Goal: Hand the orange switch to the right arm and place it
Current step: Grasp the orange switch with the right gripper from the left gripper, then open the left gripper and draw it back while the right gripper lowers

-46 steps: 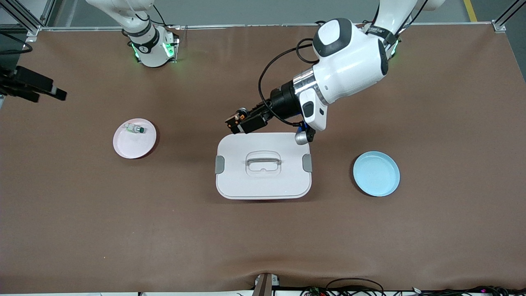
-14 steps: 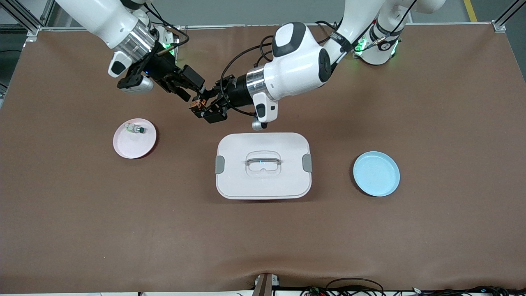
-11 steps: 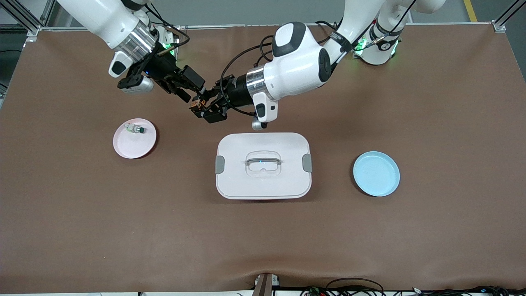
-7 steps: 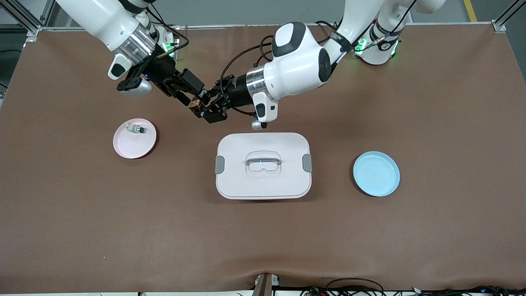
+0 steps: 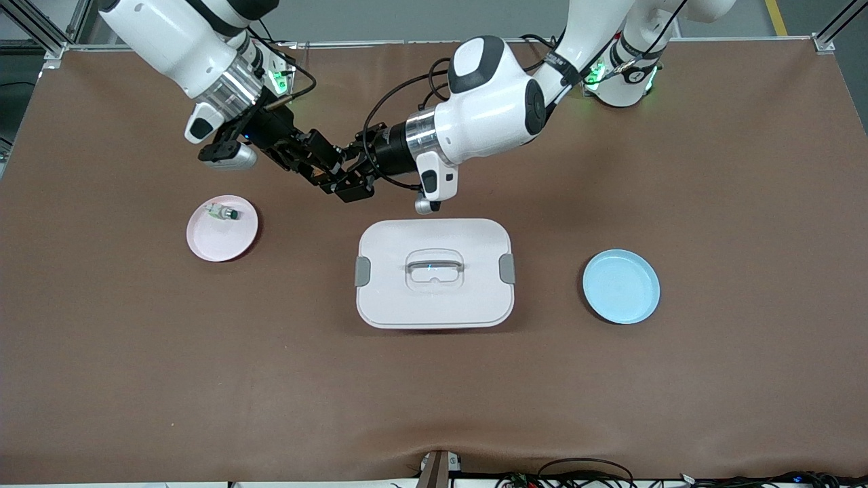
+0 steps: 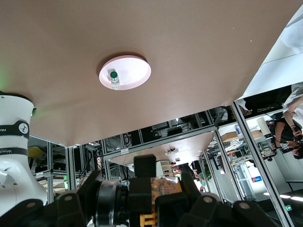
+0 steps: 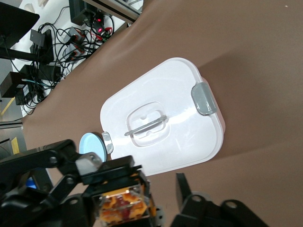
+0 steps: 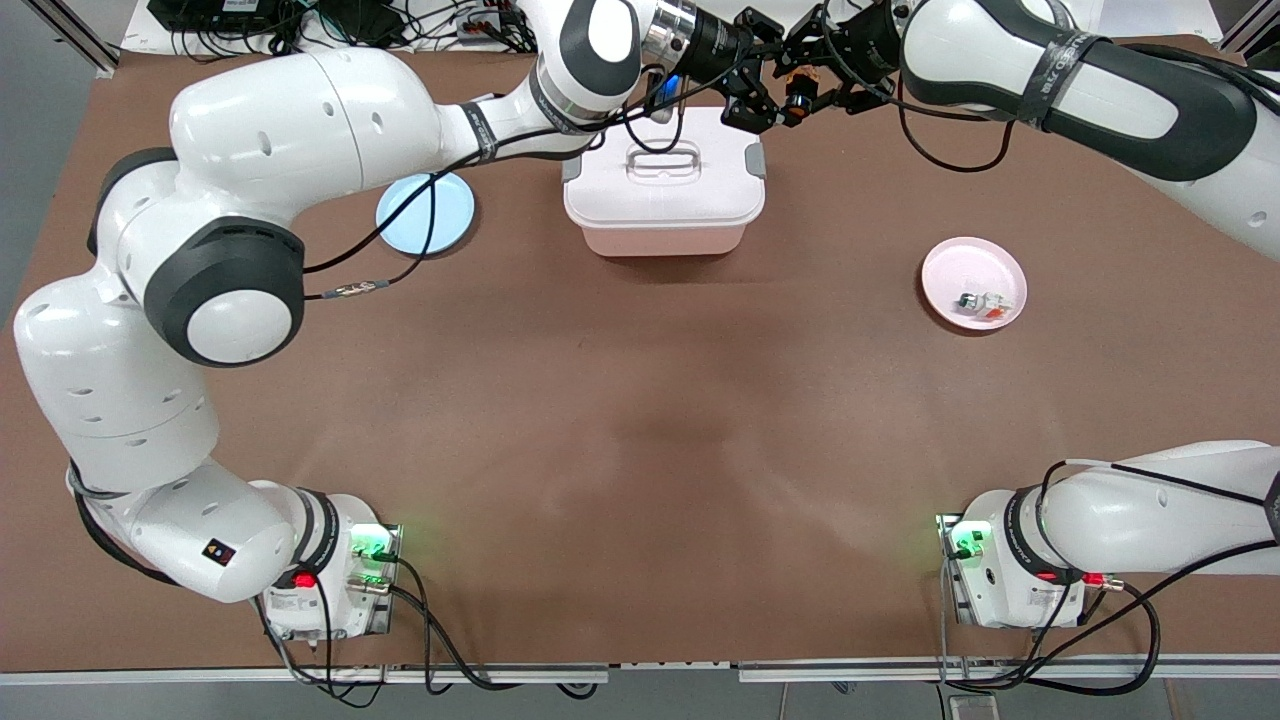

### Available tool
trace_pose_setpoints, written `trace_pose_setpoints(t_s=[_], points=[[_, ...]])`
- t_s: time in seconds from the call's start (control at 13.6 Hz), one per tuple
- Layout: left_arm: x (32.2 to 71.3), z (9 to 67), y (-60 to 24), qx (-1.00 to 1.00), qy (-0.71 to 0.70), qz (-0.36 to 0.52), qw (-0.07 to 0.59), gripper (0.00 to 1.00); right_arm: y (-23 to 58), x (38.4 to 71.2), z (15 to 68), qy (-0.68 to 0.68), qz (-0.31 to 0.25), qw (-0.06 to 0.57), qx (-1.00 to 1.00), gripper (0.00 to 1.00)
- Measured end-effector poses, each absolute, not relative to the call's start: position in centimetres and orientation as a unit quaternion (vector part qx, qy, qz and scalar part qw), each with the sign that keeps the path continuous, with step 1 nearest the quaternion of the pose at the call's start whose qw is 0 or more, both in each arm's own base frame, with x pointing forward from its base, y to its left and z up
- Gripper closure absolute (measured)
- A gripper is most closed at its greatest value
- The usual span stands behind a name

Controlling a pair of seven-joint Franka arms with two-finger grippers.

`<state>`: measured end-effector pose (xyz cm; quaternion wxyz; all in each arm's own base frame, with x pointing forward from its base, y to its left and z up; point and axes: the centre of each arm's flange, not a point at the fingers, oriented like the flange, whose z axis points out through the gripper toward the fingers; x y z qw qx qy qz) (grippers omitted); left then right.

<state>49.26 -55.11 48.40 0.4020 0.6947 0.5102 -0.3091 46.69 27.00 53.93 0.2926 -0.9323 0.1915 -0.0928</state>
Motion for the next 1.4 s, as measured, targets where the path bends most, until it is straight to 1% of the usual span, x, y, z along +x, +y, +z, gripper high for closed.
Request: trace_pose_setpoints(t_s=[0.07, 0.15, 0.59, 0.88, 1.03, 1.25, 1.4], points=[[49.15, 48.34, -55.21, 0.695, 0.510, -0.309, 0.401, 0.27, 27.20, 46.64, 54.14, 0.190, -0.095, 0.294, -0.932, 0.49], [49.09, 48.38, -55.26, 0.696, 0.509, -0.310, 0.401, 0.27, 27.29, 46.59, 54.17, 0.184, -0.096, 0.293, -0.933, 0.57], [49.12, 48.45, -55.25, 0.696, 0.508, -0.310, 0.401, 0.27, 27.30, 46.61, 54.26, 0.184, -0.097, 0.293, -0.933, 0.57], [49.29, 48.79, -55.15, 0.705, 0.502, -0.297, 0.403, 0.18, 27.28, 46.68, 54.51, 0.192, -0.095, 0.295, -0.931, 0.58], [49.40, 48.86, -55.07, 0.707, 0.500, -0.294, 0.405, 0.00, 27.30, 46.68, 54.58, 0.191, -0.094, 0.296, -0.931, 0.58], [49.78, 49.22, -54.82, 0.709, 0.496, -0.287, 0.410, 0.00, 27.34, 46.91, 54.58, 0.176, -0.090, 0.293, -0.935, 0.58], [50.06, 49.23, -54.59, 0.734, 0.470, -0.259, 0.416, 0.00, 26.92, 47.41, 54.19, 0.148, -0.087, 0.286, -0.943, 0.58]])
